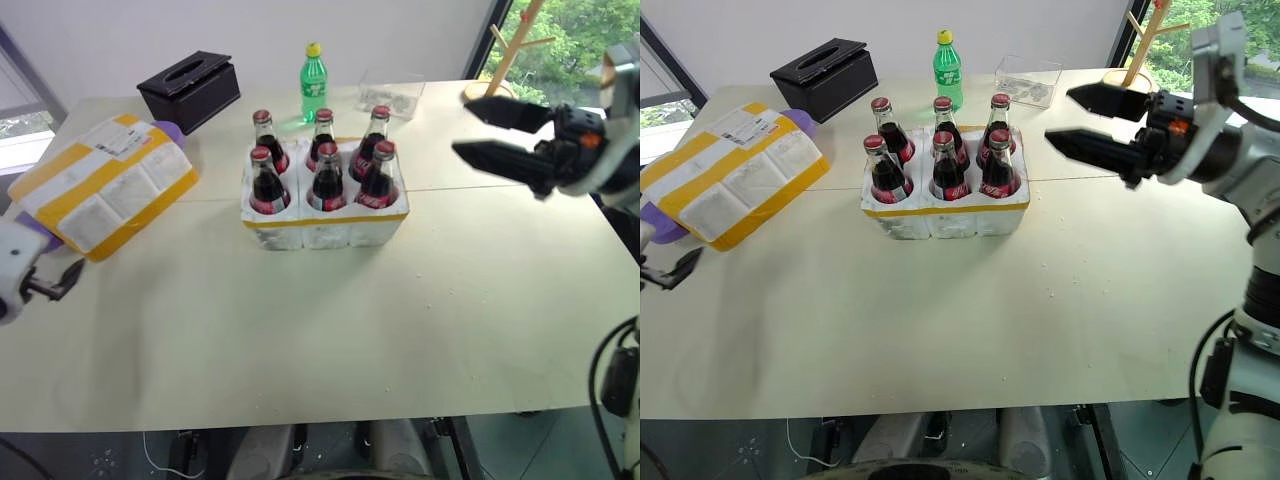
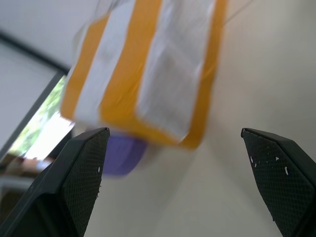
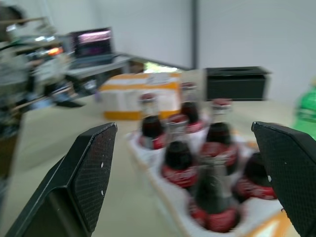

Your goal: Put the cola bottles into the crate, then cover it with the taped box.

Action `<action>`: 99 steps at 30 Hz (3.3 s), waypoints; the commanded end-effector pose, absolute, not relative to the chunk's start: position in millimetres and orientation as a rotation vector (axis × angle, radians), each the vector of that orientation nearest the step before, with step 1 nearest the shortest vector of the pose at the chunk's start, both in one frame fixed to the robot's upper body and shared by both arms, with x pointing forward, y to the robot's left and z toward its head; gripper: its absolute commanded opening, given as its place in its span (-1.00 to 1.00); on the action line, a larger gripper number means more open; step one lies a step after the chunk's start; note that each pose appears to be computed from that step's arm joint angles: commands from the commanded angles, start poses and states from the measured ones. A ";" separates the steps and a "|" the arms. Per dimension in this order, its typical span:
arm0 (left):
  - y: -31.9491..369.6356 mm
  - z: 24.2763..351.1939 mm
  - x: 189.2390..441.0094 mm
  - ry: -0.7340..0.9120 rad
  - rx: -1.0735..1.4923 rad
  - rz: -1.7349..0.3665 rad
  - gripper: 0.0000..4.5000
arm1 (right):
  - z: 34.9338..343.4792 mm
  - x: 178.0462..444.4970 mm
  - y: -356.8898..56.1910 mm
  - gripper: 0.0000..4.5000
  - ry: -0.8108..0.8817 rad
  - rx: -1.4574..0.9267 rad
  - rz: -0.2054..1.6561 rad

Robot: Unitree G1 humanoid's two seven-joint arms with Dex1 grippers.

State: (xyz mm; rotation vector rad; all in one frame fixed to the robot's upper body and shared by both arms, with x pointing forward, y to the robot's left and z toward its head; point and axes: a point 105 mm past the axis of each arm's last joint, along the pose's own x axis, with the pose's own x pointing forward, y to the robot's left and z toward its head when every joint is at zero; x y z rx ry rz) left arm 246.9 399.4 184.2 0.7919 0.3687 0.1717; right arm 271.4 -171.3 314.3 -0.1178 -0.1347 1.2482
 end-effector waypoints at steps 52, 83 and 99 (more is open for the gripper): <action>407.6 279.3 365.9 0.076 1.172 0.325 -0.30 | 311.5 245.4 -185.5 1.00 -0.062 -0.279 1.166; 304.4 370.0 354.0 -0.254 1.315 0.161 -0.30 | 301.9 275.0 -187.7 1.00 -0.138 -0.256 1.093; 284.8 424.7 336.8 -0.504 1.223 0.225 -0.30 | 298.9 279.2 -186.6 1.00 -0.124 -0.264 1.102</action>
